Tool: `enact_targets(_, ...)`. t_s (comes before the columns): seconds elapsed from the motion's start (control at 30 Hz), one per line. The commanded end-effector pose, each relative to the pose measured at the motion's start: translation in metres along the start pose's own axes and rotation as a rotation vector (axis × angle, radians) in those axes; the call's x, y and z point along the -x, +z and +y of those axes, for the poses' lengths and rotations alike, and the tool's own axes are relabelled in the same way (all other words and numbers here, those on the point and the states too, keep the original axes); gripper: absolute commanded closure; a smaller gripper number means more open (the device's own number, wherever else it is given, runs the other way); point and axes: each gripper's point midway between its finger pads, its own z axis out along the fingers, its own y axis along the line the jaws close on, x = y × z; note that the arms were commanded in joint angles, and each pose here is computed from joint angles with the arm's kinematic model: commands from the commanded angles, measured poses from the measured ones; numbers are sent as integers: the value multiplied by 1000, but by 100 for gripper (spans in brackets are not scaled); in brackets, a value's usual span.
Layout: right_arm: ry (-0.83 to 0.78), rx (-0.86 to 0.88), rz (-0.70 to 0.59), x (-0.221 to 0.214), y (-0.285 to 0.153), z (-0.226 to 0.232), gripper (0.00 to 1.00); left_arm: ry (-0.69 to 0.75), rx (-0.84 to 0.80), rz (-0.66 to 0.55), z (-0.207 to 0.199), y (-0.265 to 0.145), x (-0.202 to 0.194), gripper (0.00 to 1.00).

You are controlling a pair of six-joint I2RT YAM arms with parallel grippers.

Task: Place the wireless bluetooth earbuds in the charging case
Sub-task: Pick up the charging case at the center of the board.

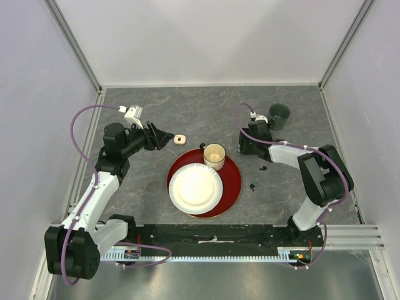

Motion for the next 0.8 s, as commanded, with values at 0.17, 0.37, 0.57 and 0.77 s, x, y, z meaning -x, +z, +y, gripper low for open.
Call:
enact_targets(0.17, 180, 84, 6, 3, -2, 25, 27, 57, -25, -29, -5, -3, 7, 32)
enact_targets(0.37, 104, 58, -6, 0, -13, 17, 31, 49, -26, -20, -4, -2, 4, 32)
enact_targets(0.57, 108, 5, 25, -12, -7, 7, 32, 45, -30, -17, -5, -2, 3, 32)
enact_targets(0.77, 201, -108, 16, -11, 0, -7, 39, 46, -32, -22, -6, -3, 5, 32)
